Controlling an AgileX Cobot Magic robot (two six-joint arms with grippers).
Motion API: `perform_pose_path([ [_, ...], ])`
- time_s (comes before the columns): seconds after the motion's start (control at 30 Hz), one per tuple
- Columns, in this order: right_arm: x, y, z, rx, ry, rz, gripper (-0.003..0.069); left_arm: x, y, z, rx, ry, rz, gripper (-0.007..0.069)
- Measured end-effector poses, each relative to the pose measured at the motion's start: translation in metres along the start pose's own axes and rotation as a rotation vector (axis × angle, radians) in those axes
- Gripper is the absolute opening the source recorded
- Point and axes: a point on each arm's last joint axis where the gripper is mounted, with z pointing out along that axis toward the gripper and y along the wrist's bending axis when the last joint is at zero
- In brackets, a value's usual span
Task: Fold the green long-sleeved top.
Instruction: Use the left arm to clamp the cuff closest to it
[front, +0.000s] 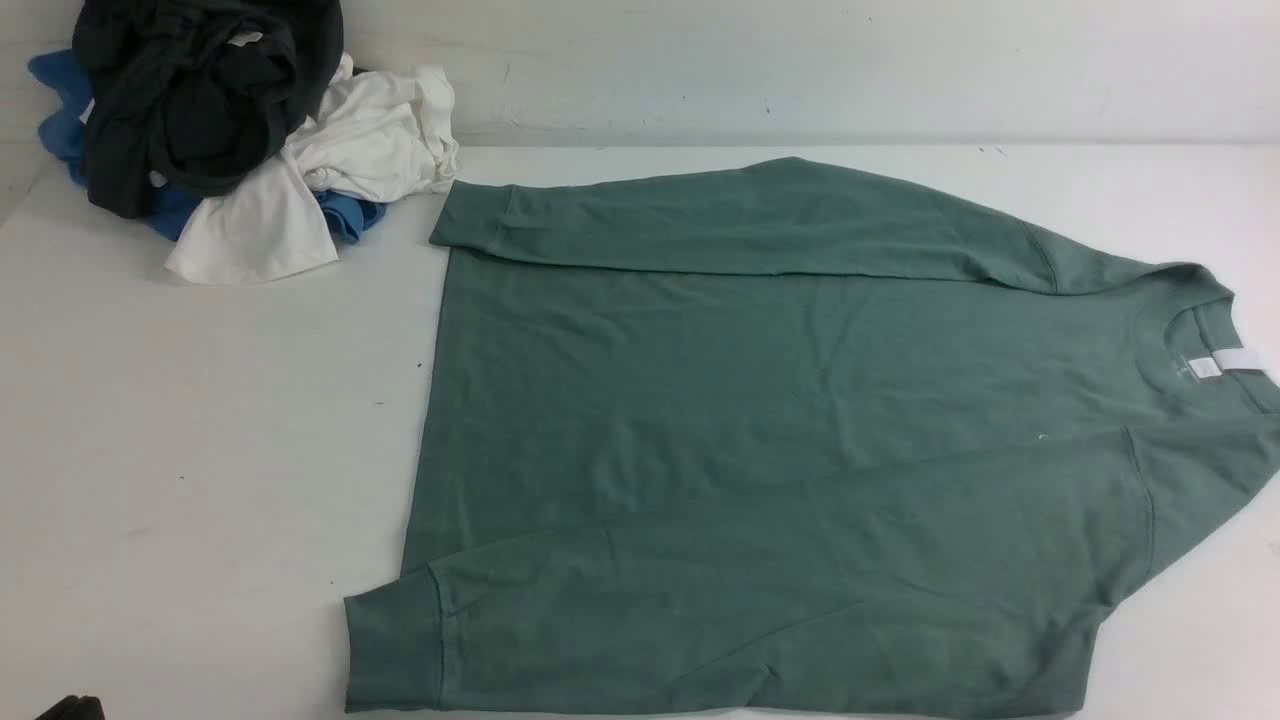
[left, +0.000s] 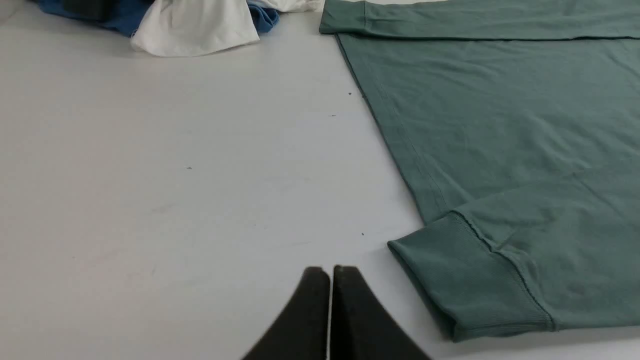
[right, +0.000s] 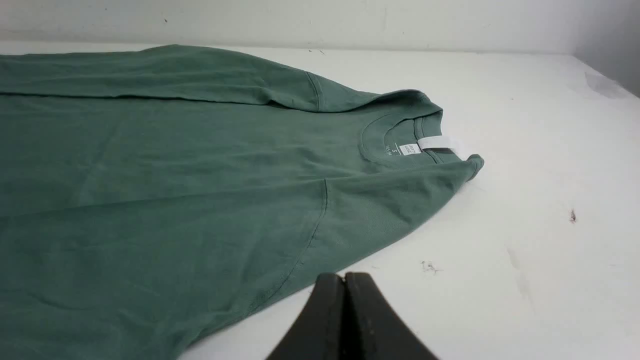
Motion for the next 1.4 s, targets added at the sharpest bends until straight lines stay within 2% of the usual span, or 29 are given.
perform_pose_path([
  [0.83,0.0,0.0,0.0,0.0,0.0,0.0,-0.0014,-0.001,0.0,0.0,-0.001,-0.009,0.0,-0.0007],
  [0.93,0.0,0.0,0.0,0.0,0.0,0.0,-0.0014,-0.003,0.001,0.0,-0.006,-0.043,0.0,-0.0007],
  [1.07,0.0,0.0,0.0,0.005,-0.001,-0.017,-0.0014,-0.015,0.002,-0.001,-0.023,-0.177,-0.001,-0.0007],
  [1.2,-0.008,0.0,0.0,0.009,-0.104,-0.042,-0.0014,-0.032,0.004,-0.006,-0.046,-0.376,-0.007,-0.0007],
  [1.3,-0.029,0.0,-0.005,0.005,-0.336,-0.051,-0.0014,-0.04,0.005,-0.009,-0.057,-0.467,-0.01,-0.0007],
  [1.33,-0.03,0.001,-0.005,0.004,-0.353,-0.052,-0.0014,-0.04,0.005,-0.01,-0.058,-0.472,-0.01,-0.0007],
  [1.4,-0.049,0.002,-0.015,-0.01,-0.588,-0.028,-0.0014,-0.048,0.006,-0.014,-0.068,-0.569,-0.02,-0.0007],
])
